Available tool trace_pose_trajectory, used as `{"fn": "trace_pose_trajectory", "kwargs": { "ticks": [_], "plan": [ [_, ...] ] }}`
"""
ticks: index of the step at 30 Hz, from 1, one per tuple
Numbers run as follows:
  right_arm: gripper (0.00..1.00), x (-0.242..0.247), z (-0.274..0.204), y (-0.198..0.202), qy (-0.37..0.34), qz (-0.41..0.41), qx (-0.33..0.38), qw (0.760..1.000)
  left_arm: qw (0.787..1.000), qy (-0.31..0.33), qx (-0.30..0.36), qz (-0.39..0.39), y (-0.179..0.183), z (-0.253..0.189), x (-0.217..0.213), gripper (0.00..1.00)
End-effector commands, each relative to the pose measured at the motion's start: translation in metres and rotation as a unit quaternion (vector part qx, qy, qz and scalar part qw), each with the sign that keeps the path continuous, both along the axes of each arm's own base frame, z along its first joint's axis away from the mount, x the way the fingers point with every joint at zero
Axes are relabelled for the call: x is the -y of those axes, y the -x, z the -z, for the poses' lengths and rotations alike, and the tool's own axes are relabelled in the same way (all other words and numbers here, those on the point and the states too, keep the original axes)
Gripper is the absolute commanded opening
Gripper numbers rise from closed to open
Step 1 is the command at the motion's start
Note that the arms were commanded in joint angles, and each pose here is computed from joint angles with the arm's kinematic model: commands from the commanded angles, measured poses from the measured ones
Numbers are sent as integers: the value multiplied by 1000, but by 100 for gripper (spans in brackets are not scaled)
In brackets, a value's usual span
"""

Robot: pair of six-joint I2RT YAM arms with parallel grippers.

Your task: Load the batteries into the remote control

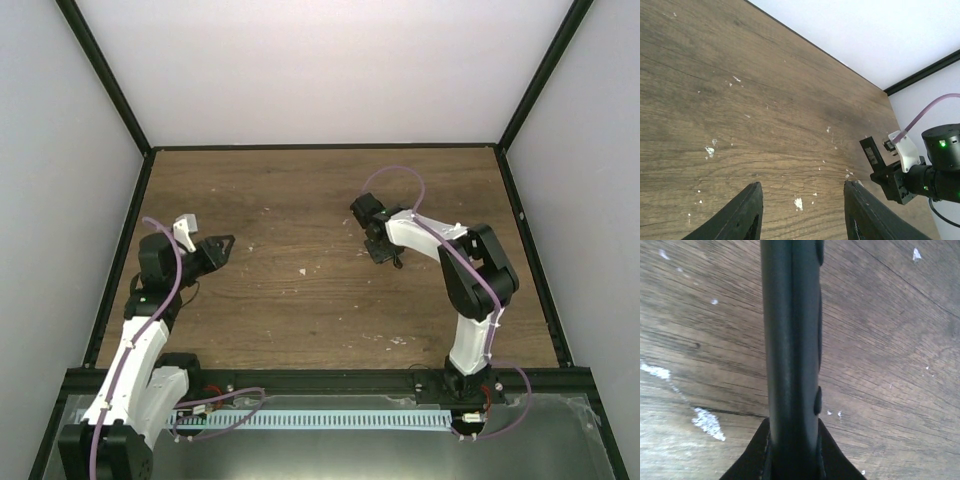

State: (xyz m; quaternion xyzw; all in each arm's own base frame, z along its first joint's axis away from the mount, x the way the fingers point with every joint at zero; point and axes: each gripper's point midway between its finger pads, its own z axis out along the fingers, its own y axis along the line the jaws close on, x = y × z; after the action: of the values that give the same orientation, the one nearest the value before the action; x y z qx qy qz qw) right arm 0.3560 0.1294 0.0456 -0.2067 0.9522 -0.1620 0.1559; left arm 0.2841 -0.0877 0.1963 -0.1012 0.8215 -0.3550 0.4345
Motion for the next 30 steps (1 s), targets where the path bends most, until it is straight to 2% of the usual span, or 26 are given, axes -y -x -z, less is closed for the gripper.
{"fn": "trace_pose_trajectory", "kwargs": {
  "ticks": [1, 4, 7, 11, 21, 26, 30],
  "plan": [
    [1, 15, 2, -5, 39, 28, 20, 999, 1000, -9, 4, -10, 1, -3, -4, 47],
    [1, 16, 11, -2, 41, 27, 9, 999, 1000, -14, 8, -5, 0, -6, -4, 47],
    [7, 15, 17, 1, 37, 26, 2, 999, 1000, -18, 9, -5, -2, -8, -4, 47],
    [9, 14, 23, 4, 32, 27, -4, 999, 1000, -18, 8, -4, -5, -7, -4, 47],
    [29, 10, 28, 6, 21, 23, -11, 999, 1000, -15, 2, -1, -7, -3, -3, 47],
    [33, 3, 23, 6, 0, 14, -9, 1000, 1000, -15, 3, -3, -5, -3, -3, 47],
    [38, -16, 3, 1, -49, -14, 22, 998, 1000, -18, 16, -5, -6, -9, -4, 47]
  ]
}}
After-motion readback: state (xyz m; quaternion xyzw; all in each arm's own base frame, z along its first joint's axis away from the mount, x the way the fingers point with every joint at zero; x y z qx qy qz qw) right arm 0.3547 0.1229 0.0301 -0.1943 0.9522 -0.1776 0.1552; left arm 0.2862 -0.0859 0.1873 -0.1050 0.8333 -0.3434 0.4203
